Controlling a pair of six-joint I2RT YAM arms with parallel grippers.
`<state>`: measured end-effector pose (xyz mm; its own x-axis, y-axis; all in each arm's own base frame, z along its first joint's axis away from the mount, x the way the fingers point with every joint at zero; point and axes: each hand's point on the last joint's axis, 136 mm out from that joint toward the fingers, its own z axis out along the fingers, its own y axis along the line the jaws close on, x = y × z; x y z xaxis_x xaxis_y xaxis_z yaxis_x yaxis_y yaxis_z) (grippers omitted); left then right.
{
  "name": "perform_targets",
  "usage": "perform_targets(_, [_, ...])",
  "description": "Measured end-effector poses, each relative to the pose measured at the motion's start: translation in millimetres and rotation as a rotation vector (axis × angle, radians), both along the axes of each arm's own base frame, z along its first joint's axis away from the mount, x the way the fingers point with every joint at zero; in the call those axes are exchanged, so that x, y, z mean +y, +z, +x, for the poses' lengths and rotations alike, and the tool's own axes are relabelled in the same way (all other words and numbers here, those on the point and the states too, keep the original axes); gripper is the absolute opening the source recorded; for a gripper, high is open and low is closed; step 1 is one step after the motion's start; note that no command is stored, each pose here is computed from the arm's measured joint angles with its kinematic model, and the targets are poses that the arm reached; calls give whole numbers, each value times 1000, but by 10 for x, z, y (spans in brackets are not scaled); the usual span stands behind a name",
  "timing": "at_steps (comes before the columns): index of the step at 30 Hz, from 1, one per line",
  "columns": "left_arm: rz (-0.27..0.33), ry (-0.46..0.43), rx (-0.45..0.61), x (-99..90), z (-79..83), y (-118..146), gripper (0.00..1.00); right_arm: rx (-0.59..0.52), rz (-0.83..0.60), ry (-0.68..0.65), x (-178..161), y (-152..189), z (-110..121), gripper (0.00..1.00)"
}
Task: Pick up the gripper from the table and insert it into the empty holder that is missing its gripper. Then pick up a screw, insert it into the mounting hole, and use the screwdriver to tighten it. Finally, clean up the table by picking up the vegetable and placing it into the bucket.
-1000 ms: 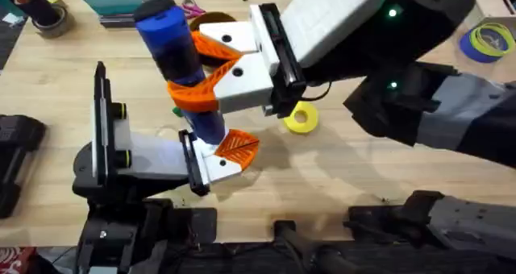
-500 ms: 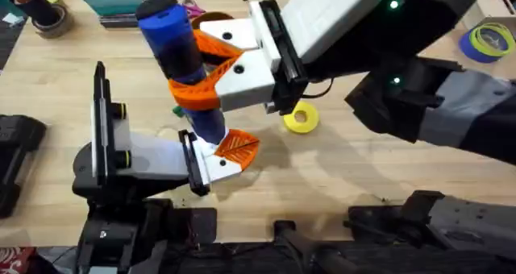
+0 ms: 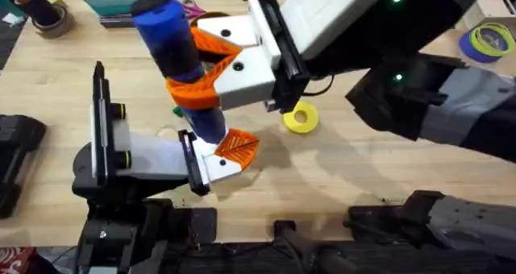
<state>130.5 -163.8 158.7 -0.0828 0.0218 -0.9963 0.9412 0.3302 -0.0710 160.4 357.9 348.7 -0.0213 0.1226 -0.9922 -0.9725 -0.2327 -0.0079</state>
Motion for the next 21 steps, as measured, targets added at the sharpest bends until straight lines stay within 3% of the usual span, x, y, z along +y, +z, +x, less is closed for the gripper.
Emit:
perform_targets(13, [1, 4, 0, 2, 6, 0, 4, -17, 21, 21, -29, 104, -56, 24])
perform_targets(21, [1, 4, 0, 2, 7, 0, 4, -88, 86, 24, -70, 426, -102, 24])
